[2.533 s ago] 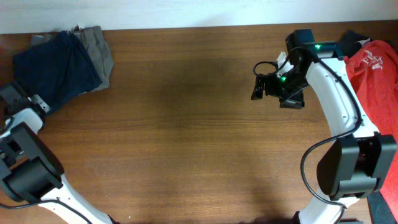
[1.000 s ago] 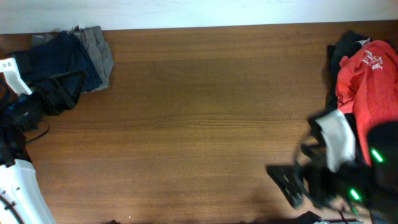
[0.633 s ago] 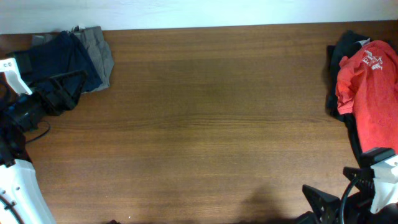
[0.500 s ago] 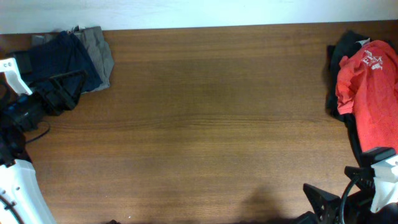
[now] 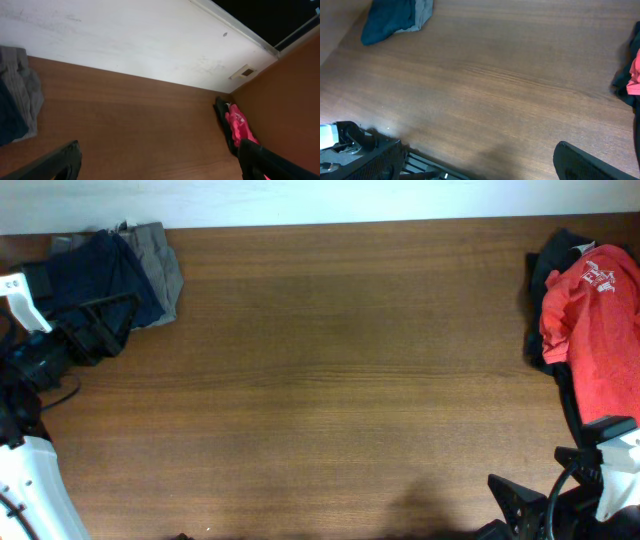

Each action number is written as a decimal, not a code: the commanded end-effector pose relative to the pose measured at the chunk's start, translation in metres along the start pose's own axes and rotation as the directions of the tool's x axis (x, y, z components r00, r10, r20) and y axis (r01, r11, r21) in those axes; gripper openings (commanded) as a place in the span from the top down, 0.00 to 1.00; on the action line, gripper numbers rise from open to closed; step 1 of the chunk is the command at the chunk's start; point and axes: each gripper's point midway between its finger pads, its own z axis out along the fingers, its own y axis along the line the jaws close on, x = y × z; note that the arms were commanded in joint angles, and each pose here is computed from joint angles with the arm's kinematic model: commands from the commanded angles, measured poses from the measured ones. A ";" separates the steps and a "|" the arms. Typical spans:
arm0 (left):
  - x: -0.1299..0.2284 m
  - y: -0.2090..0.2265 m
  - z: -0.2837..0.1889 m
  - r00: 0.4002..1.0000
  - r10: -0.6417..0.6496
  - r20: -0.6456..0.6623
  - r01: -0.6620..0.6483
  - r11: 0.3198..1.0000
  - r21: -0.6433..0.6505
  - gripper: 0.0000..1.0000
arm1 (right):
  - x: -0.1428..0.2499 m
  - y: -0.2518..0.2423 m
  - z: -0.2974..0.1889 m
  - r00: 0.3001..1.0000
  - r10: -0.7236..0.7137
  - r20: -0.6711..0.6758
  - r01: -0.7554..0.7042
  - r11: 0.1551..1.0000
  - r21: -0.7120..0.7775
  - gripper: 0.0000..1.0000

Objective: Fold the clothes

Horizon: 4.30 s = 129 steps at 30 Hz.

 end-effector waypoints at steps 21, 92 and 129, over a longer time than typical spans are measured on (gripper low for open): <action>0.001 -0.006 0.000 1.000 0.007 -0.002 -0.007 1.000 0.027 0.01 | 0.019 -0.066 0.037 0.977 0.007 0.212 -0.081 0.935 0.346 0.01; 0.000 -0.006 0.000 1.000 0.008 -0.001 -0.008 1.000 0.027 0.01 | 0.083 -0.149 0.229 0.794 -0.132 0.594 -0.100 0.935 0.340 0.01; 0.112 -0.041 0.019 0.921 0.361 -0.149 -0.390 0.827 -0.404 0.01 | 0.083 -0.149 0.229 0.794 -0.132 0.594 -0.100 0.935 0.340 0.01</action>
